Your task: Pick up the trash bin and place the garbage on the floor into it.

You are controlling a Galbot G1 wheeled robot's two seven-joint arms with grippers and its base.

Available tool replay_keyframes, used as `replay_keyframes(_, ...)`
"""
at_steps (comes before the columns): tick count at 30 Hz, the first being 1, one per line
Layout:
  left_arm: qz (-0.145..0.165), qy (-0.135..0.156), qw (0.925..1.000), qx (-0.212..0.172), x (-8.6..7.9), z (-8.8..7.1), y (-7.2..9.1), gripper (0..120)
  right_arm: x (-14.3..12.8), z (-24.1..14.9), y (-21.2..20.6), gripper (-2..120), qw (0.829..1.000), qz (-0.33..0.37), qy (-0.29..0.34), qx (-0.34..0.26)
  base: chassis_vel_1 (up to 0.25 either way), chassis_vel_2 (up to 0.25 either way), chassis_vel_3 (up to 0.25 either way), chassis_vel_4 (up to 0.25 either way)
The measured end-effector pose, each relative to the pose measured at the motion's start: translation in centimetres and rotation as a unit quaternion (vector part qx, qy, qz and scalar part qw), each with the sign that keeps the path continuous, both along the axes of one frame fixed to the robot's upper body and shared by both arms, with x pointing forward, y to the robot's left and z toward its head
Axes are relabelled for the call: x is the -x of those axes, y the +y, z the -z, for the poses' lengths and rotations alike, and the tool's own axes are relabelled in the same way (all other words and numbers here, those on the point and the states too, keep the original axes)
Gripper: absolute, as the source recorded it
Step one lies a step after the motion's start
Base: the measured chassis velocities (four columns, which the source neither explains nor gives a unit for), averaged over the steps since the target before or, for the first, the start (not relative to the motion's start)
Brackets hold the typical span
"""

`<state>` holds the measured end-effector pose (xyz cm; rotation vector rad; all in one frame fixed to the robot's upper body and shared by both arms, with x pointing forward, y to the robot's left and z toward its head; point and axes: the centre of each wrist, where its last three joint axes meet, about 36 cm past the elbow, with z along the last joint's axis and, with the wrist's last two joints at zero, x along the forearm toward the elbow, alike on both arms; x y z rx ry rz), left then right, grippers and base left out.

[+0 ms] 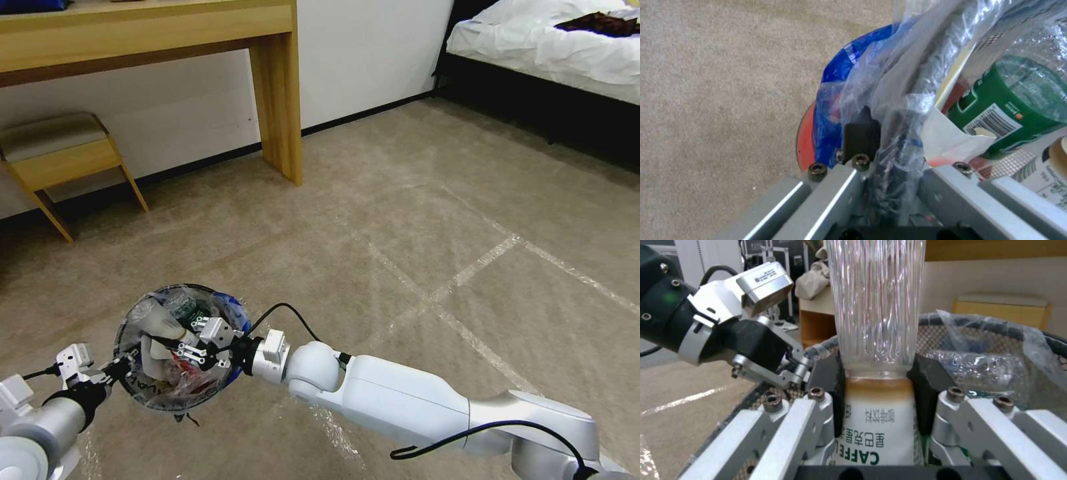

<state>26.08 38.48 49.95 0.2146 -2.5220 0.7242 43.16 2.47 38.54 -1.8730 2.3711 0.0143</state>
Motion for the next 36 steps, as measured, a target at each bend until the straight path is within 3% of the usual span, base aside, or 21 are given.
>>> replay_keyframes(4,0.000,0.000,1.0000,0.000,0.0,0.0,0.0,0,0.0,-0.2,-0.2,33,1.000,0.001,-0.001,0.001,0.000,0.000,0.000,0.000)
replay_keyframes(8,-0.001,0.000,1.0000,0.002,0.0,0.1,-0.1,0,0.1,-0.4,-0.4,51,1.000,0.004,-0.001,0.002,0.000,0.000,0.000,0.000)
replay_keyframes(10,-0.001,0.000,1.0000,0.002,0.0,0.1,-0.1,0,0.1,-0.5,-0.4,54,1.000,0.005,-0.001,0.002,0.000,0.000,0.000,0.000)
replay_keyframes(11,0.000,0.000,1.0000,0.001,0.0,0.0,-0.1,0,0.1,-0.6,-0.5,63,1.000,0.006,0.000,0.001,0.000,0.000,0.000,0.000)
replay_keyframes(22,0.001,0.000,1.0000,0.001,0.2,0.0,-0.3,0,0.1,-0.9,-0.7,98,1.000,0.009,-0.001,-0.002,0.000,0.000,0.000,0.000)
replay_keyframes(36,-0.001,0.003,1.0000,0.002,0.1,0.2,-0.2,0,0.0,-1.4,-0.6,97,1.000,0.013,-0.004,-0.010,0.000,0.000,0.000,0.000)
